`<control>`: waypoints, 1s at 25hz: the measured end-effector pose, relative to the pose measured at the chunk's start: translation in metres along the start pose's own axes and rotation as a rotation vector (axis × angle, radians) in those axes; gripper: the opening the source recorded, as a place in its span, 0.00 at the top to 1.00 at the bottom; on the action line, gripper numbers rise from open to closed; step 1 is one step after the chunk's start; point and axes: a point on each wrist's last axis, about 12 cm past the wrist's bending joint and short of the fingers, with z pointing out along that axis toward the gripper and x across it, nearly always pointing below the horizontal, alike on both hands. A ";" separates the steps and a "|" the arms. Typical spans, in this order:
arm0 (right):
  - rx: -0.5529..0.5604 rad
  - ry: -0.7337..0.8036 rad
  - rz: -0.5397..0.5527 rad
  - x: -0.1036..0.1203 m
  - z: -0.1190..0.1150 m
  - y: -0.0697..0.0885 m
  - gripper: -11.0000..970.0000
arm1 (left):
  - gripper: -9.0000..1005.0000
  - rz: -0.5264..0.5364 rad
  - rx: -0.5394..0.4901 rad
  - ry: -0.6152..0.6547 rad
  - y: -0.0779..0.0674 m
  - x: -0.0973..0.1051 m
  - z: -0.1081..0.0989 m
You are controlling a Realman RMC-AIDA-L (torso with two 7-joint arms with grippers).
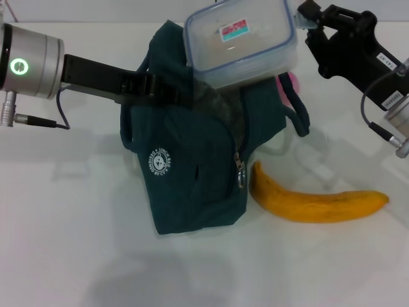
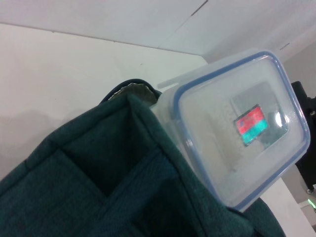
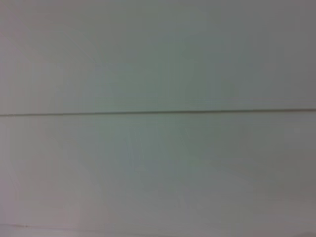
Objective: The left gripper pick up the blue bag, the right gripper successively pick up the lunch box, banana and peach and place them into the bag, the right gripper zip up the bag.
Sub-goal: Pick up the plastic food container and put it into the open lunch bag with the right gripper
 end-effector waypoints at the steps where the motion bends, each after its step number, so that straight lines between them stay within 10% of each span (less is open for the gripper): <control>1: 0.001 -0.004 0.000 -0.001 -0.001 0.000 0.86 | 0.95 -0.001 0.000 0.000 0.000 0.000 0.000; 25: -0.048 0.023 -0.061 0.002 0.011 0.008 0.72 | 0.95 0.016 -0.003 -0.003 -0.001 -0.001 -0.001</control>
